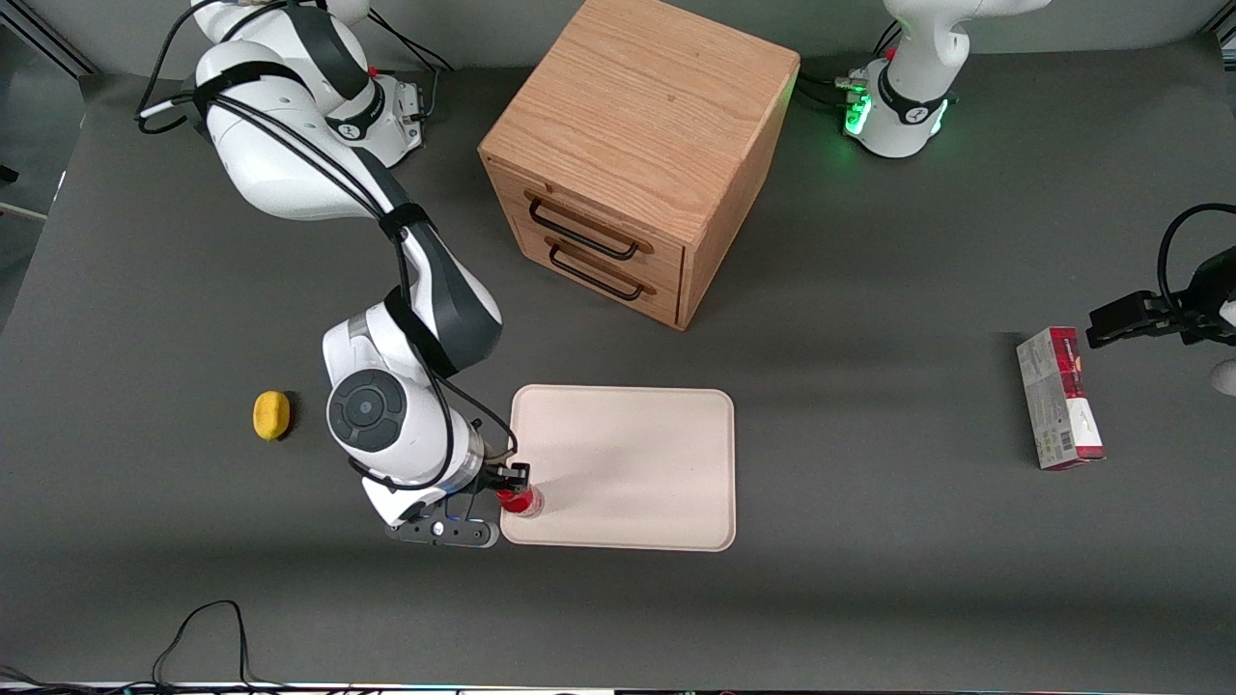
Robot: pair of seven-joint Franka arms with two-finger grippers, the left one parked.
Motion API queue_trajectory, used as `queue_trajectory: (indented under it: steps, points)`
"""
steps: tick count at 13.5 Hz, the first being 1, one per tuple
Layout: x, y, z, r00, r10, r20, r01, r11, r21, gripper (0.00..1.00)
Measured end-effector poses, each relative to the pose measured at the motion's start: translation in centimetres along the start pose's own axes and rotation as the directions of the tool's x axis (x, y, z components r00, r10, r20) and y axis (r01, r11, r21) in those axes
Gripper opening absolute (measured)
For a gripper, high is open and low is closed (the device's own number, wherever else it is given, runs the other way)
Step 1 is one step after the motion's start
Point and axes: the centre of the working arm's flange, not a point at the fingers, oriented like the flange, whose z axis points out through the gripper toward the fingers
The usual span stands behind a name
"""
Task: Place coke bottle on tray
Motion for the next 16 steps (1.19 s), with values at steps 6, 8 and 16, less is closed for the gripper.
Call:
queue_trajectory:
  steps: [6,8,16]
  points:
    - [-0.3,1.9,-2.6,0.998,0.003,0.061,0.001,0.999,-0.052,1.0]
    - [0.1,6.8,-7.1,0.993,-0.03,0.11,0.036,0.998,-0.048,1.0]
    - [-12.6,26.0,-22.5,0.968,-0.188,0.169,0.193,0.981,-0.017,1.0]
